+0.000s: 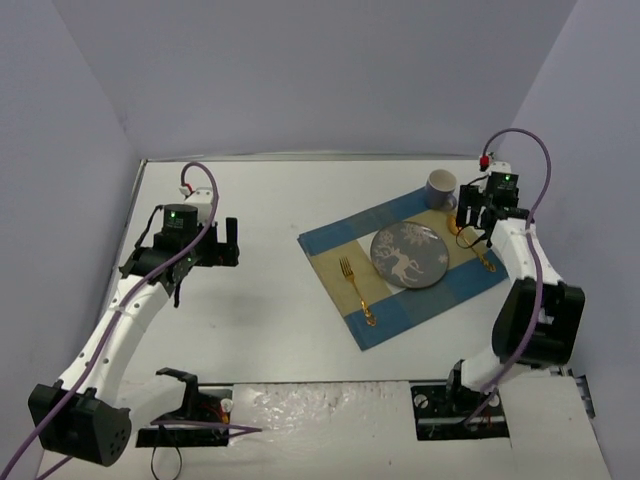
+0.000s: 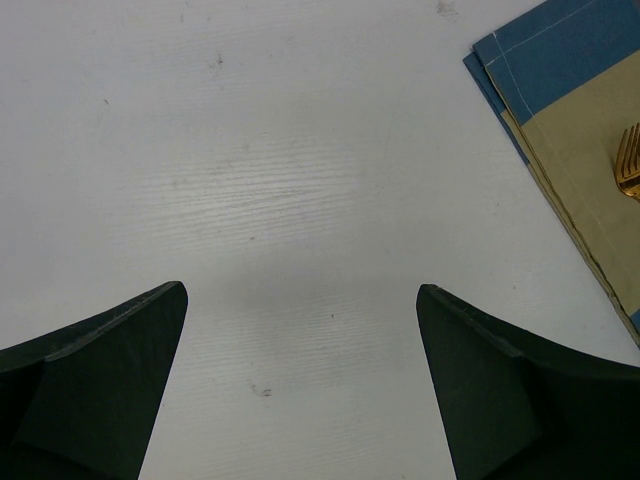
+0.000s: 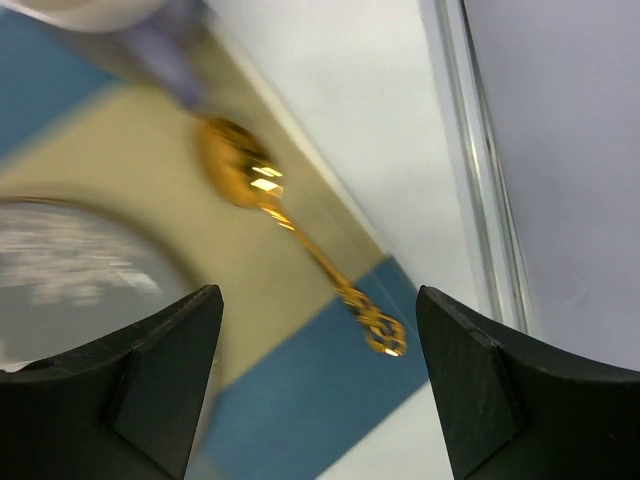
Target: Set the dinner table for one person
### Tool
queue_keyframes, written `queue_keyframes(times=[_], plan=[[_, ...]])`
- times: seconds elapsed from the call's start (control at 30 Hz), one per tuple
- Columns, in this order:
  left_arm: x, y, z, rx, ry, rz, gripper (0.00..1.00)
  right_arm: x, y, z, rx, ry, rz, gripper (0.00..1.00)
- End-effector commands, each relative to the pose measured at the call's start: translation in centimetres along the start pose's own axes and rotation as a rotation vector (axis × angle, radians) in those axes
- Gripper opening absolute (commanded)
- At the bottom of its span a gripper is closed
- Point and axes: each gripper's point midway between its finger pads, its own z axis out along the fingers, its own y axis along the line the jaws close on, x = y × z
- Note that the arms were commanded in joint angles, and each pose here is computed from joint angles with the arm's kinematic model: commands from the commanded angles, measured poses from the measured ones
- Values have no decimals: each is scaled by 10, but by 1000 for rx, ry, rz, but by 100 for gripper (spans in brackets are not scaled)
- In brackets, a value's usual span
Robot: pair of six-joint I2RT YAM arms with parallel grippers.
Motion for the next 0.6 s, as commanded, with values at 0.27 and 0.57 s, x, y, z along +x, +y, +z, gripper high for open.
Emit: queue_keyframes(times=[0.27,0.57], plan=[[-13,1,4,13,-38,-28,97,5,255,-115,-604,-164,-186,75],[-12,6,6,-2,-37,-34,97,68,336,-98,-724,-100,-237,79]])
